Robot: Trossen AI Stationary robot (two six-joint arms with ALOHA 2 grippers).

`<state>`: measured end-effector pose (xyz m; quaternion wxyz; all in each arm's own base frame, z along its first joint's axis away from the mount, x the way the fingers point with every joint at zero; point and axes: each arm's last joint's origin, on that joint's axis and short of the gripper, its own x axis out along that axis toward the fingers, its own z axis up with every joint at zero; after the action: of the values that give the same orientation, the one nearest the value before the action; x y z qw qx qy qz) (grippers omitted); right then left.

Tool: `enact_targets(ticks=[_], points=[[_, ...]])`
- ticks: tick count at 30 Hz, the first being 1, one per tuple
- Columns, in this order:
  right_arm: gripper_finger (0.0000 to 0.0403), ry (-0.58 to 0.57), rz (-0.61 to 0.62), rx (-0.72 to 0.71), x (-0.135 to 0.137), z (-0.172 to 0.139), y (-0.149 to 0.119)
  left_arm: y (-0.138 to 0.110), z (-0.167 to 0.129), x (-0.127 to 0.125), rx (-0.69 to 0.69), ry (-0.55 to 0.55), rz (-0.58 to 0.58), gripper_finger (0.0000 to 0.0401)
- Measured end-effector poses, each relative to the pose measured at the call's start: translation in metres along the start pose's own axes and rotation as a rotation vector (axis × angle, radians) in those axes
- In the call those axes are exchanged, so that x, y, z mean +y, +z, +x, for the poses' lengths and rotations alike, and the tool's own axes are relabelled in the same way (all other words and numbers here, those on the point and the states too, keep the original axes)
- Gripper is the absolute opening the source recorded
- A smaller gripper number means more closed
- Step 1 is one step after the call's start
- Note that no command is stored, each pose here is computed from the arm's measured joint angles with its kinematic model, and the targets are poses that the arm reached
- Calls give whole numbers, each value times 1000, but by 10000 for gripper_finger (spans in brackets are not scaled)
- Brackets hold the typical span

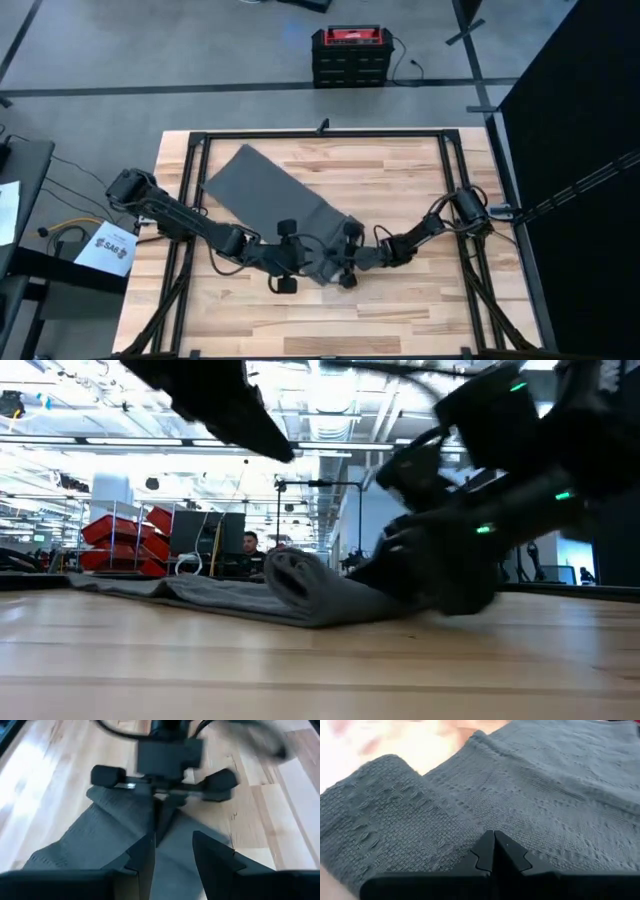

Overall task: Roll towel
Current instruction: Roll the gray towel

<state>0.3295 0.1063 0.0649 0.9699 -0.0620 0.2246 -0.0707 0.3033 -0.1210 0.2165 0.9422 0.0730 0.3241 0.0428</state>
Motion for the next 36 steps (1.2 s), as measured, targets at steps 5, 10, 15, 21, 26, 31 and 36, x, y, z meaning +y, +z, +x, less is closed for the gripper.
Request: enact_targets(ticks=[5,10,15,21,26,31,36], points=[[0,85,-55,4,16,-30,-3,-13,23,-7,51,13,12,118],[0,55,-48,-33,9,-55,5,-22,33,-10,93,24,-37,118],[0,112,-61,-79,5,-62,18,-41,59,-12,172,56,-45,118],[0,367,-96,-134,5,-48,18,-59,88,-6,230,92,-32,118],[0,414,-111,-135,4,-26,15,-59,95,2,233,75,-19,118],[0,502,-141,-149,1,-21,18,-62,95,5,268,79,10,118],[0,649,-143,-145,-2,-20,18,-64,94,5,292,80,32,118]])
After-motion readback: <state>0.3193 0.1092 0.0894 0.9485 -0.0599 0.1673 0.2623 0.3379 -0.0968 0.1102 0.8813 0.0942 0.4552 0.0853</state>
